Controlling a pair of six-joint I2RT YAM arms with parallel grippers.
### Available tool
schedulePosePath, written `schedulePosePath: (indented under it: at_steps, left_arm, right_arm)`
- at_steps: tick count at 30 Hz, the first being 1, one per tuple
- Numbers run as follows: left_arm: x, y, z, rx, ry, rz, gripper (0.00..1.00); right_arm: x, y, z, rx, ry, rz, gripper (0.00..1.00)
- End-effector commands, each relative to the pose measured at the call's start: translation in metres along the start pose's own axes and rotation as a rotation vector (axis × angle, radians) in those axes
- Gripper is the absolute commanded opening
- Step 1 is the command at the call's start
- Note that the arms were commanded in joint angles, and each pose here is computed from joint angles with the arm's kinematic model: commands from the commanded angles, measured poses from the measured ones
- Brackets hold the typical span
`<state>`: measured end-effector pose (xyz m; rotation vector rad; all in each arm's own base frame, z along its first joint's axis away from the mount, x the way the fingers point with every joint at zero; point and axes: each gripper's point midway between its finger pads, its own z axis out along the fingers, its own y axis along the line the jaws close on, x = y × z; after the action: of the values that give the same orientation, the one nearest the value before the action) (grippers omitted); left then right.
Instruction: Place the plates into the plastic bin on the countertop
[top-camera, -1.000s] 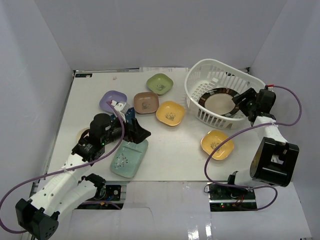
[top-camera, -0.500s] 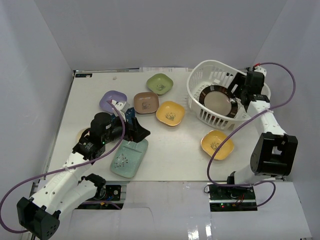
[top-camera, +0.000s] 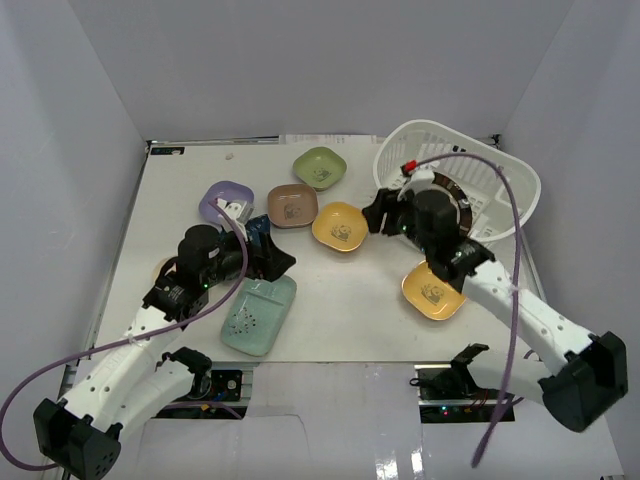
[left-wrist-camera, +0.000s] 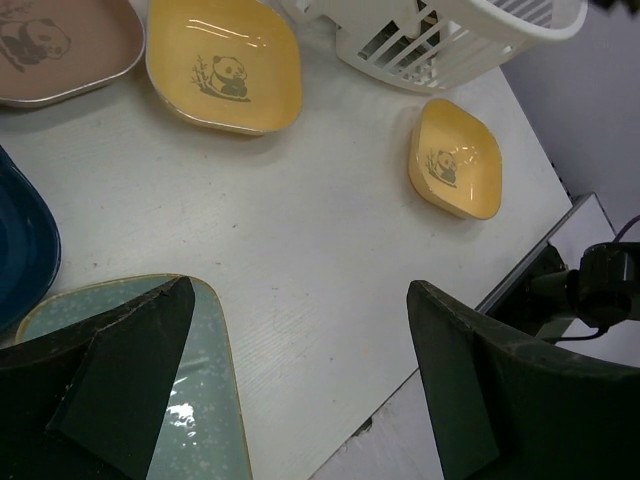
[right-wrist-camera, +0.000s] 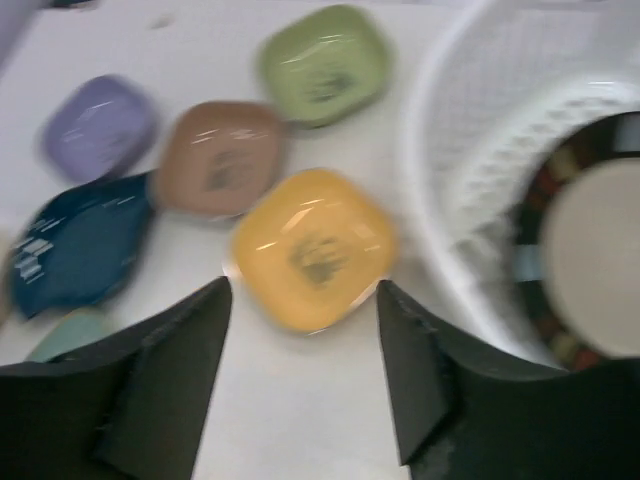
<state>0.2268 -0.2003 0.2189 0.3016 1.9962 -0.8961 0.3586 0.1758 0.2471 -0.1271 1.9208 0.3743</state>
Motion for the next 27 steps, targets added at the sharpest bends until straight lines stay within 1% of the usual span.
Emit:
schedulePosePath:
  at_steps: [1, 2, 3, 4, 5, 6, 7, 8, 9, 10, 11, 13, 16, 20, 22, 23, 25, 26, 27]
  left_arm:
    - [-0.026, 0.001, -0.012, -0.046, -0.091, 0.027, 0.98]
    - [-0.029, 0.002, -0.013, -0.054, -0.101, 0.025, 0.98]
    - [-0.033, 0.002, -0.015, -0.059, -0.117, 0.026, 0.98]
    - [-0.035, 0.002, -0.016, -0.063, -0.125, 0.025, 0.98]
    - [-0.039, 0.001, -0.018, -0.070, -0.140, 0.026, 0.98]
    - [-0.043, 0.000, -0.020, -0.073, -0.157, 0.030, 0.98]
    - [-0.048, 0.003, -0.023, -0.095, -0.178, 0.035, 0.98]
    - [-0.052, 0.003, -0.026, -0.103, -0.196, 0.040, 0.98]
    - [-0.058, 0.001, -0.032, -0.108, -0.224, 0.050, 0.98]
    - [-0.062, 0.001, -0.036, -0.115, -0.243, 0.058, 0.98]
    - [-0.069, 0.002, -0.043, -0.134, -0.278, 0.070, 0.98]
    - [-0.069, 0.006, -0.046, -0.156, -0.295, 0.069, 0.98]
    - [-0.060, 0.013, -0.042, -0.166, -0.282, 0.060, 0.98]
    - [-0.053, 0.013, -0.041, -0.160, -0.259, 0.063, 0.98]
    - [-0.052, 0.012, -0.042, -0.154, -0.260, 0.062, 0.98]
    - [-0.053, 0.010, -0.044, -0.149, -0.264, 0.062, 0.98]
    - [-0.052, 0.010, -0.044, -0.147, -0.265, 0.066, 0.98]
    - [-0.052, 0.009, -0.045, -0.145, -0.267, 0.065, 0.98]
    - [-0.052, 0.010, -0.045, -0.146, -0.267, 0.067, 0.98]
  right_arm:
    - [0.046, 0.069, -0.027, -0.221, 0.022, 0.133, 0.62]
    - [0.085, 0.094, -0.037, -0.282, 0.091, 0.132, 0.60]
    - [0.101, 0.108, -0.039, -0.308, 0.125, 0.151, 0.59]
    - [0.107, 0.125, -0.041, -0.341, 0.134, 0.212, 0.59]
    - [0.127, 0.146, -0.051, -0.383, 0.168, 0.211, 0.59]
    - [0.143, 0.155, -0.048, -0.379, 0.199, 0.223, 0.63]
    - [0.147, 0.176, -0.055, -0.422, 0.196, 0.274, 0.65]
    - [0.157, 0.179, -0.052, -0.410, 0.206, 0.293, 0.69]
    - [0.174, 0.184, -0.047, -0.404, 0.243, 0.305, 0.71]
    - [0.176, 0.197, -0.047, -0.431, 0.247, 0.357, 0.73]
    - [0.191, 0.205, -0.042, -0.432, 0.283, 0.359, 0.74]
    - [0.202, 0.224, -0.041, -0.453, 0.305, 0.358, 0.74]
    - [0.226, 0.236, -0.024, -0.410, 0.353, 0.364, 0.74]
    - [0.252, 0.237, -0.004, -0.360, 0.378, 0.396, 0.68]
    - [0.257, 0.241, 0.002, -0.347, 0.390, 0.425, 0.65]
    - [0.267, 0.240, 0.006, -0.329, 0.401, 0.420, 0.63]
    - [0.272, 0.240, 0.012, -0.307, 0.409, 0.453, 0.57]
    - [0.277, 0.237, 0.015, -0.287, 0.410, 0.457, 0.51]
    - [0.277, 0.235, 0.016, -0.270, 0.410, 0.482, 0.47]
